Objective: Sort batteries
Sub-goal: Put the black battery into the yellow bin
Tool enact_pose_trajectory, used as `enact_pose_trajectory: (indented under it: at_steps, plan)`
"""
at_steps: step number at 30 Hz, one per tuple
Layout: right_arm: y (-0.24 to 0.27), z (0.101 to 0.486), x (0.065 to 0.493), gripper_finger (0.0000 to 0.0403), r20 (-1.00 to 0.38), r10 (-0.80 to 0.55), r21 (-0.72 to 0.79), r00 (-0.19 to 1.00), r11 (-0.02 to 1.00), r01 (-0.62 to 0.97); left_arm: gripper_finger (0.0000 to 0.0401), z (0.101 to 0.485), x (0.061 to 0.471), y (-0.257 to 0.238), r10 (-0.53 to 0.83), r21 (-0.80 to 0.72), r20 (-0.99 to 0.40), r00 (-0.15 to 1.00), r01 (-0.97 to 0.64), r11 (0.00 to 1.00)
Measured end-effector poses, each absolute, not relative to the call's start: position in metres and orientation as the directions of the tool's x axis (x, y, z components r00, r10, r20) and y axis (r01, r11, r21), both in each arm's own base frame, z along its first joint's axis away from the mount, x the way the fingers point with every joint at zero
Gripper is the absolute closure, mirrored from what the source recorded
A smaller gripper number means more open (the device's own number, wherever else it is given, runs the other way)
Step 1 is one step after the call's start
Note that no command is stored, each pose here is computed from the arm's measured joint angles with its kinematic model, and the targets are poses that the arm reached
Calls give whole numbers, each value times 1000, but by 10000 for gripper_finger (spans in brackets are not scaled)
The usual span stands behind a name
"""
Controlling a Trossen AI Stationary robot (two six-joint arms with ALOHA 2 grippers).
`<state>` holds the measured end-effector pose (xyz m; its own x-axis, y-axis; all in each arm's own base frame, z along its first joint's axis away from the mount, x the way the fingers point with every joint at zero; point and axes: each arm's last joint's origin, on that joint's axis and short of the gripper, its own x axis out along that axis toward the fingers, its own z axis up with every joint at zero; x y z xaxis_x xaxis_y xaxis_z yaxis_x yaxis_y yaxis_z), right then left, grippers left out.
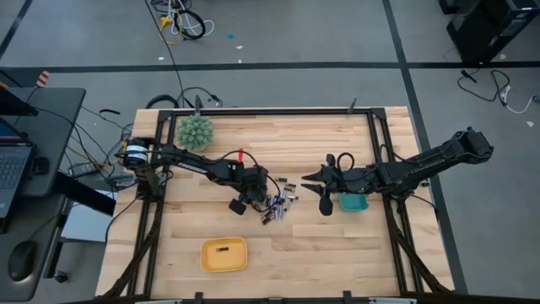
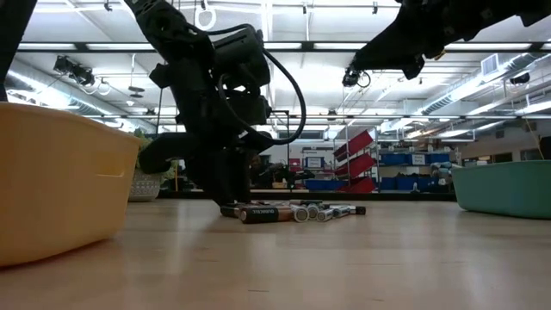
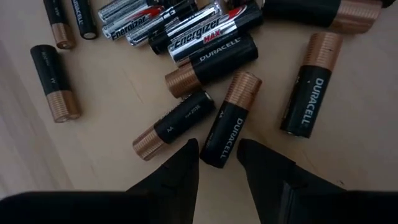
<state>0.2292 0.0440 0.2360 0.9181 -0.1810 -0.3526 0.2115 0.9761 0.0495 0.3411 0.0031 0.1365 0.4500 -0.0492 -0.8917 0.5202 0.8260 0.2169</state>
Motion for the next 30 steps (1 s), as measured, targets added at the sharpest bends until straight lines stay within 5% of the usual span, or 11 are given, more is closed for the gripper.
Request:
enact_pose_trajectory:
  at_steps: [13, 30]
  plan:
    - [44, 236, 229, 313, -355, -181, 52, 917, 976, 213, 378, 137, 342, 3, -47, 223, -888, 458, 517, 826]
    - [44, 236, 229, 313, -356, -181, 52, 917, 976, 213, 386, 160, 336, 2, -44, 204, -880, 472, 461, 864]
